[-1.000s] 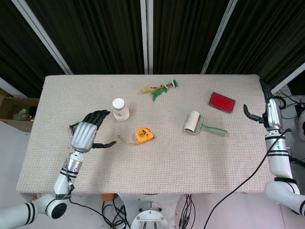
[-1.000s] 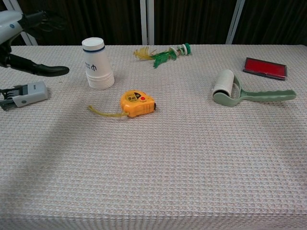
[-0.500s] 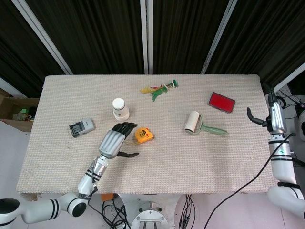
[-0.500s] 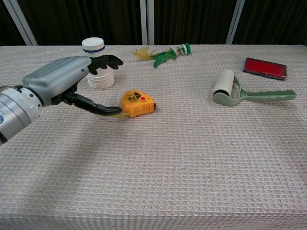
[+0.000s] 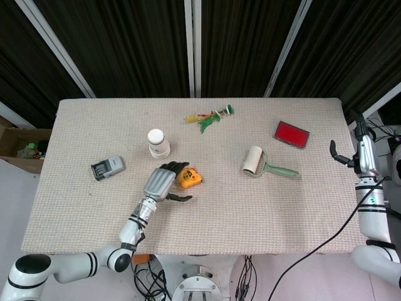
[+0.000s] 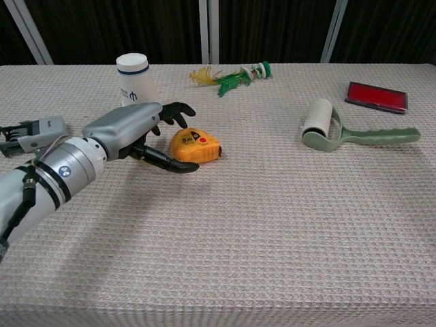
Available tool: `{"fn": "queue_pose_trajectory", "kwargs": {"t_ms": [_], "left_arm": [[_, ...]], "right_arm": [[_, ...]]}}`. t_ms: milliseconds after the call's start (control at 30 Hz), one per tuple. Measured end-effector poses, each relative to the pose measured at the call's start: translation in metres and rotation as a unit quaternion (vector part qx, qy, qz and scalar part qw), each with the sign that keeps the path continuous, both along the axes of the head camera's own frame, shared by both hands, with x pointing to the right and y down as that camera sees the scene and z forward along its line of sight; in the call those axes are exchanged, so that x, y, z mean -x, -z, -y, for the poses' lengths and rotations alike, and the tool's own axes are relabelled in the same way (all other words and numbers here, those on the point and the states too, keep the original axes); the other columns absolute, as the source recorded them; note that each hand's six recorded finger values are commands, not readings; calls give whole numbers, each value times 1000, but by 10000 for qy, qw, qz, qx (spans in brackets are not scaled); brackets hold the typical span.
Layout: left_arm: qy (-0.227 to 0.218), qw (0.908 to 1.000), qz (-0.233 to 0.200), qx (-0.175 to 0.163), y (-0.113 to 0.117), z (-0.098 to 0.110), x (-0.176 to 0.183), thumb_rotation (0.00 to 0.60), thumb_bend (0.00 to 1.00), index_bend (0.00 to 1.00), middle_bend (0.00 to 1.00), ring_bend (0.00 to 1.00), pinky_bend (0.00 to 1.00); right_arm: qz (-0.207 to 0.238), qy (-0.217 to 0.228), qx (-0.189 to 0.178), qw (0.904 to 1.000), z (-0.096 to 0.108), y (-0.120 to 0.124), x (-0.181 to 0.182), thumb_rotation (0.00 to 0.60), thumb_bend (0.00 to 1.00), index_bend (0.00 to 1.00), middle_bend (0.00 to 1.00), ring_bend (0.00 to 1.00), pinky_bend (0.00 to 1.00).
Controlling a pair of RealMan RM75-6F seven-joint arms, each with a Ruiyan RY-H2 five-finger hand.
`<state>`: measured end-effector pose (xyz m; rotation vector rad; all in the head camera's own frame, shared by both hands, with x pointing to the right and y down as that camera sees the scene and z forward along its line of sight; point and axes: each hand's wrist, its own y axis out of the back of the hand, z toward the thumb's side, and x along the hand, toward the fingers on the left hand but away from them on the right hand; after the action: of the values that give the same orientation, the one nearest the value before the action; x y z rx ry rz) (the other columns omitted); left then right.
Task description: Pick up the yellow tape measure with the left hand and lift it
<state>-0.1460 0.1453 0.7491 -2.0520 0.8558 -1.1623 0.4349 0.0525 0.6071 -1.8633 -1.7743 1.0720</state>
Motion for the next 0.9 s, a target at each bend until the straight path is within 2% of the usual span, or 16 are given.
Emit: {"fn": "queue_pose_trajectory", "kwargs": {"t_ms": [333, 500, 633, 733, 800, 900], "left_arm": [[31, 9951, 865, -469, -5, 8, -1, 275, 89, 275, 333, 275, 417], [226, 9960, 745, -439, -3, 12, -4, 238, 106, 286, 346, 291, 442], [160, 9955, 838, -411, -7, 12, -6, 184, 114, 291, 345, 292, 444], [161, 9955, 846, -405, -7, 12, -9, 166, 114, 290, 344, 292, 444], [134, 9951, 865, -455, -7, 11, -10, 129, 113, 288, 342, 292, 444], [102, 9953, 860, -439, -7, 9, -14, 110, 112, 287, 341, 292, 444]], "right_arm": [[-36, -15, -68, 10000, -2, 0, -6, 600, 442, 0, 0, 0, 0], [-36, -49, -73, 10000, -3, -1, -10, 600, 443, 0, 0, 0, 0], [-21, -75, -72, 9999, -5, -2, -12, 600, 443, 0, 0, 0, 0], [-36, -92, -63, 9999, -5, -2, -14, 600, 444, 0, 0, 0, 0], [-27, -113, -53, 9999, -5, -2, -16, 600, 444, 0, 0, 0, 0], [-16, -129, -31, 9999, -6, -3, -17, 600, 444, 0, 0, 0, 0]]}}
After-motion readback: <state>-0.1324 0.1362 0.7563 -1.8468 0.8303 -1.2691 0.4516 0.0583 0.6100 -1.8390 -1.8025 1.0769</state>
